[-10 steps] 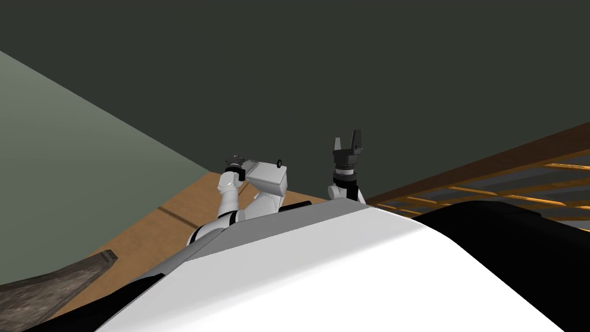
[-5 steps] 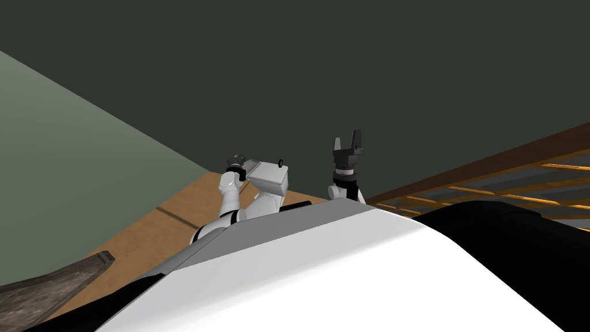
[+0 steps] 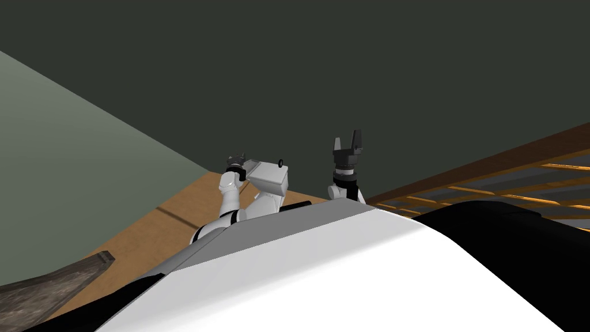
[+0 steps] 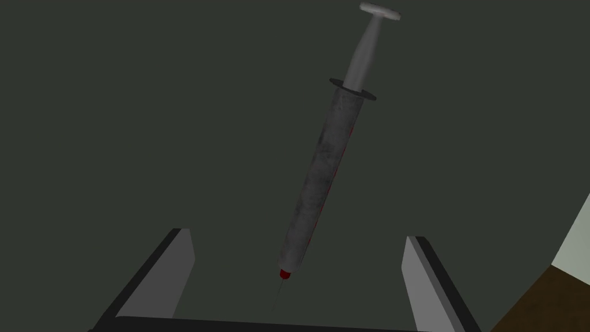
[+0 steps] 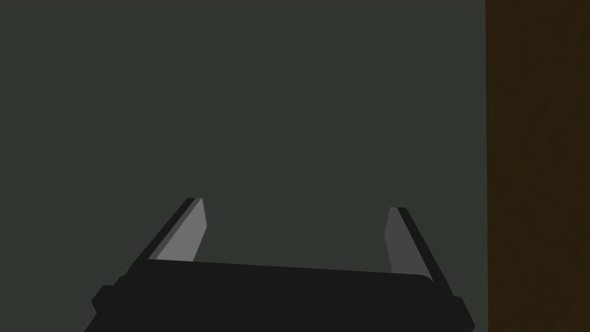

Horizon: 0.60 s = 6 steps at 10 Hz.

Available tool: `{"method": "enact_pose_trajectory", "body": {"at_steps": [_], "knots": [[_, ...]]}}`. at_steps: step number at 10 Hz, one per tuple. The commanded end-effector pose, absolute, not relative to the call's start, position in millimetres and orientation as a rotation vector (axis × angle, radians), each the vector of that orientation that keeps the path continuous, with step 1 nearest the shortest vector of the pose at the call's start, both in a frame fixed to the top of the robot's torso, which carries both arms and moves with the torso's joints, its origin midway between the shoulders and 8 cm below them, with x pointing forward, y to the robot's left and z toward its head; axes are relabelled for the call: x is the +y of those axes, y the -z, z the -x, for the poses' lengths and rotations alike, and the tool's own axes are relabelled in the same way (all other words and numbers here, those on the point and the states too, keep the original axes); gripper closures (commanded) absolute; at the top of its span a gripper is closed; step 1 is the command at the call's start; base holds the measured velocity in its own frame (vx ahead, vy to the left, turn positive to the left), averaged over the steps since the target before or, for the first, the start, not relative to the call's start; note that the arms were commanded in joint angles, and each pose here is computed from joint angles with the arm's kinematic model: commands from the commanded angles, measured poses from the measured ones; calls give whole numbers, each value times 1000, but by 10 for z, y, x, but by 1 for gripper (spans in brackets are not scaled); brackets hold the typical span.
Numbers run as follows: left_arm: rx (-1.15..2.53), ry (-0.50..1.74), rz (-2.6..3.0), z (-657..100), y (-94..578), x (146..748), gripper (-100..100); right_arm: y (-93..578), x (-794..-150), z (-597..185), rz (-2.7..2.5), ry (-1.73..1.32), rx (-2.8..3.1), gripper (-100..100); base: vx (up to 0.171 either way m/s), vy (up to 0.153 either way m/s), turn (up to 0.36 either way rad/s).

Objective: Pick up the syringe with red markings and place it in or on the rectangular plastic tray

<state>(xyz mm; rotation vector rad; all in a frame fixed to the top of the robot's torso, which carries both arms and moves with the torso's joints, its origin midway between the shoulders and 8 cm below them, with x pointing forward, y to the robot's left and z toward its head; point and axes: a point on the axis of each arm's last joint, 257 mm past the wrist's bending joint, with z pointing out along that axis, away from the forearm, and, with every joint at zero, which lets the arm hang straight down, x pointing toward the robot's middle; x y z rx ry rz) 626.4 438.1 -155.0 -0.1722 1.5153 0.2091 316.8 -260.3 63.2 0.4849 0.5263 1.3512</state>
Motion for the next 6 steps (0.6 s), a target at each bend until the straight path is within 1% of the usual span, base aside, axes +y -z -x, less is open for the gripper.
{"method": "enact_pose_trajectory", "body": {"at_steps": [1,2,4,5,6], "knots": [[1515,-209,172,-6264,1550,4381,0,-632,-2603,-3168,-485,-1351,526,0,0,0,0],[1514,-201,161,-6363,1438,4459,-100,-632,-2603,-3168,-485,-1351,526,0,-19,-40,47],[1512,-195,152,-6453,1317,4543,-100,-632,-2603,-3168,-485,-1351,526,0,-34,-99,57],[1513,-203,145,-6453,1317,4543,-100,-632,-2603,-3168,-485,-1351,526,0,-28,-63,12],[1512,-195,152,-6453,1317,4543,-100,-632,-2603,-3168,-485,-1351,526,0,-11,-16,-6]]}}
